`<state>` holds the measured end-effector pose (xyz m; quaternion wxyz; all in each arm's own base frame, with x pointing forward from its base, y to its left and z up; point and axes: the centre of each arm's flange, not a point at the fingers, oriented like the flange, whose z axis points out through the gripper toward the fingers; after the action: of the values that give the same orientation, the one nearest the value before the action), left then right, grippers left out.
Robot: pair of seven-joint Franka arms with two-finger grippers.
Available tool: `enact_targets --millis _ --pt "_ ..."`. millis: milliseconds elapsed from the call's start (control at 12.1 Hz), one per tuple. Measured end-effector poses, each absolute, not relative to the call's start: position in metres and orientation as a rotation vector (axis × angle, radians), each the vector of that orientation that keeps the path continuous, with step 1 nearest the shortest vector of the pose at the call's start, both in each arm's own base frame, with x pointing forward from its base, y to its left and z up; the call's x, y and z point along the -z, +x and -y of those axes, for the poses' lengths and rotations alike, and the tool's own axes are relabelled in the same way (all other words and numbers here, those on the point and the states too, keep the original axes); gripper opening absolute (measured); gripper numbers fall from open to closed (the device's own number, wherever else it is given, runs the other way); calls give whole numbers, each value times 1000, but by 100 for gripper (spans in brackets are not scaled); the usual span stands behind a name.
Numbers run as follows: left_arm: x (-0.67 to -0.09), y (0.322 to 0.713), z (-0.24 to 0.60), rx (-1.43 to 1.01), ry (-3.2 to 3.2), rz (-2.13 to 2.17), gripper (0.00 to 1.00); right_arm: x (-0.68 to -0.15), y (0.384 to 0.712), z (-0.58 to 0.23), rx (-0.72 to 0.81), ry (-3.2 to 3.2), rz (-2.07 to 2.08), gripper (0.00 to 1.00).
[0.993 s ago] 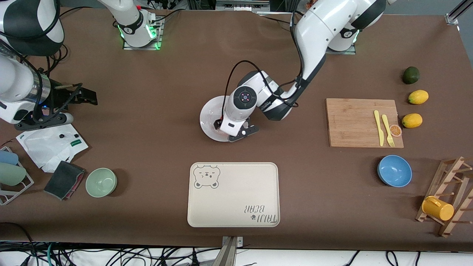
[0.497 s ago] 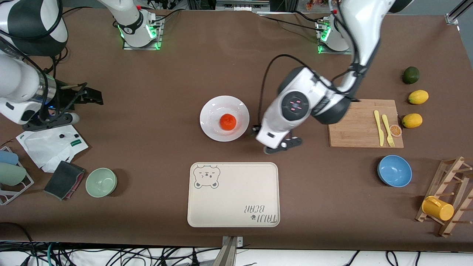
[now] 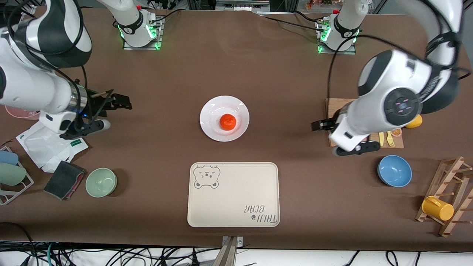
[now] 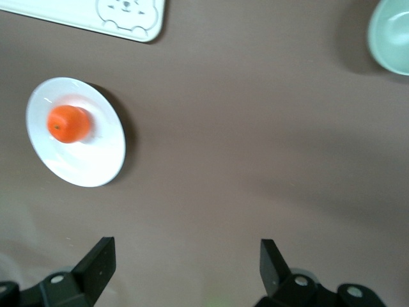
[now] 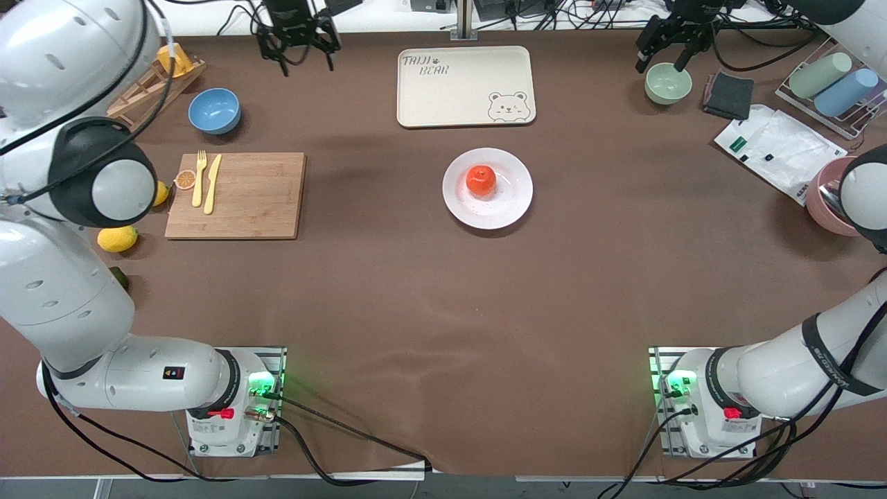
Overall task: Place orange and plate with both arms
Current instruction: 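Retract the left gripper while the right gripper reaches the plate rim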
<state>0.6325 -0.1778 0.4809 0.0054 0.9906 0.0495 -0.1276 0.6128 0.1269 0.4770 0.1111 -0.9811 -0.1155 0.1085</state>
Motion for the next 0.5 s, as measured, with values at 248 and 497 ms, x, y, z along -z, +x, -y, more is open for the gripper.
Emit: enact_targets --millis 248,497 --pt "-534 611 101 336 3132 90 100 -427 622 -139 -281 -2784 270 100" --pt "-568 567 44 181 3138 180 100 -364 609 -159 -282 -2657 186 100"
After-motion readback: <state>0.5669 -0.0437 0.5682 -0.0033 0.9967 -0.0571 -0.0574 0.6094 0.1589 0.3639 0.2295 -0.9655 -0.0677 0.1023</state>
